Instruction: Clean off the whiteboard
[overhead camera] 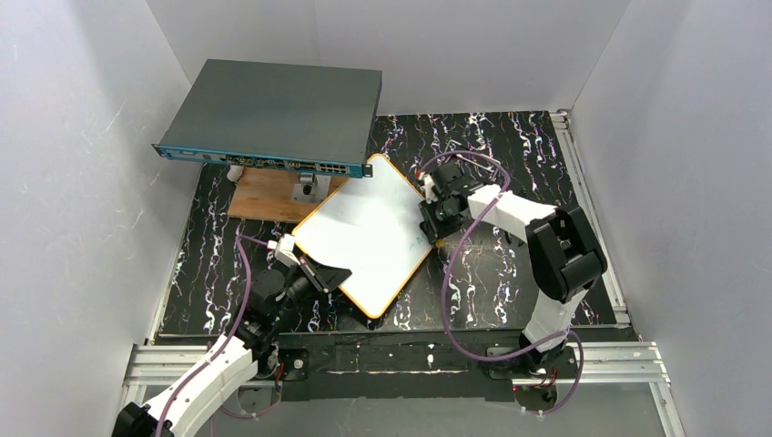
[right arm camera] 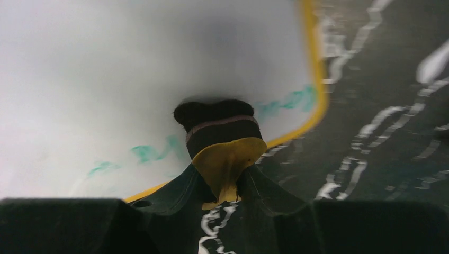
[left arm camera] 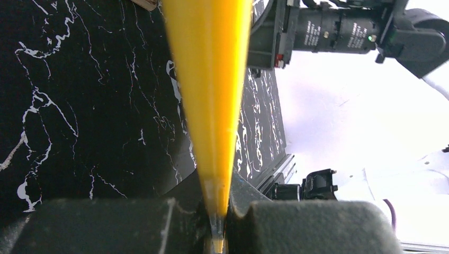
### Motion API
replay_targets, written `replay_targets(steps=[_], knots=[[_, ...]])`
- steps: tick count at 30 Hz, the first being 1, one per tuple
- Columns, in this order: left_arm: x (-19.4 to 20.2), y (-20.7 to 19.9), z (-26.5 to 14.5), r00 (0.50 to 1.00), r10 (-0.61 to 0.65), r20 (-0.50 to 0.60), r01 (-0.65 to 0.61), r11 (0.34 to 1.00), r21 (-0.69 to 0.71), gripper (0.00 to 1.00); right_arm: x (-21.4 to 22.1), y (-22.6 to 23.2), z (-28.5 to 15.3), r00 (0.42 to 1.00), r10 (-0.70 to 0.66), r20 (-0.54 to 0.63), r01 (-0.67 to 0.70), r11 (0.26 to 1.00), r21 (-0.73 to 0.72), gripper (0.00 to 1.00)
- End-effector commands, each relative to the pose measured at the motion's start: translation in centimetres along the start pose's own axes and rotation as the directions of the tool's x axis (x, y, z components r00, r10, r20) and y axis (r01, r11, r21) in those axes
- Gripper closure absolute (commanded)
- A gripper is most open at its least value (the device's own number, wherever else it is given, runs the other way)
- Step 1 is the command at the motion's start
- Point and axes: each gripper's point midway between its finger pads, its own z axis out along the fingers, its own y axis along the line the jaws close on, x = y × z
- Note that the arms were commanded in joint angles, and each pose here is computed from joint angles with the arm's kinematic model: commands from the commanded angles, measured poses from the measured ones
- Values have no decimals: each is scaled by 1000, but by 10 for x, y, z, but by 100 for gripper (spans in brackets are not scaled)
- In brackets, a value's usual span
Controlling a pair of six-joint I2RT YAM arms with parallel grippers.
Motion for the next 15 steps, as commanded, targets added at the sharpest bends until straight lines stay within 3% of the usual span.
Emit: replay_targets(steps=[1,4,11,15], knots=[[18,-48,-11,989,41,-142,-14,983,185,100,-11,-44,19,1000,25,-5,-24,990,142,99],[19,-49,-11,987,44,-152,-14,981,191,100,-13,-40,19,999,35,-25,-32,993,118,99],[20,-48,-10,987,40,-153,-11,982,190,100,5,68,5,989,-145,-22,139,975,-176,99],[20,-50,-10,987,43,-157,-11,980,197,100,11,100,-2,982,-189,-17,177,944,-278,99]])
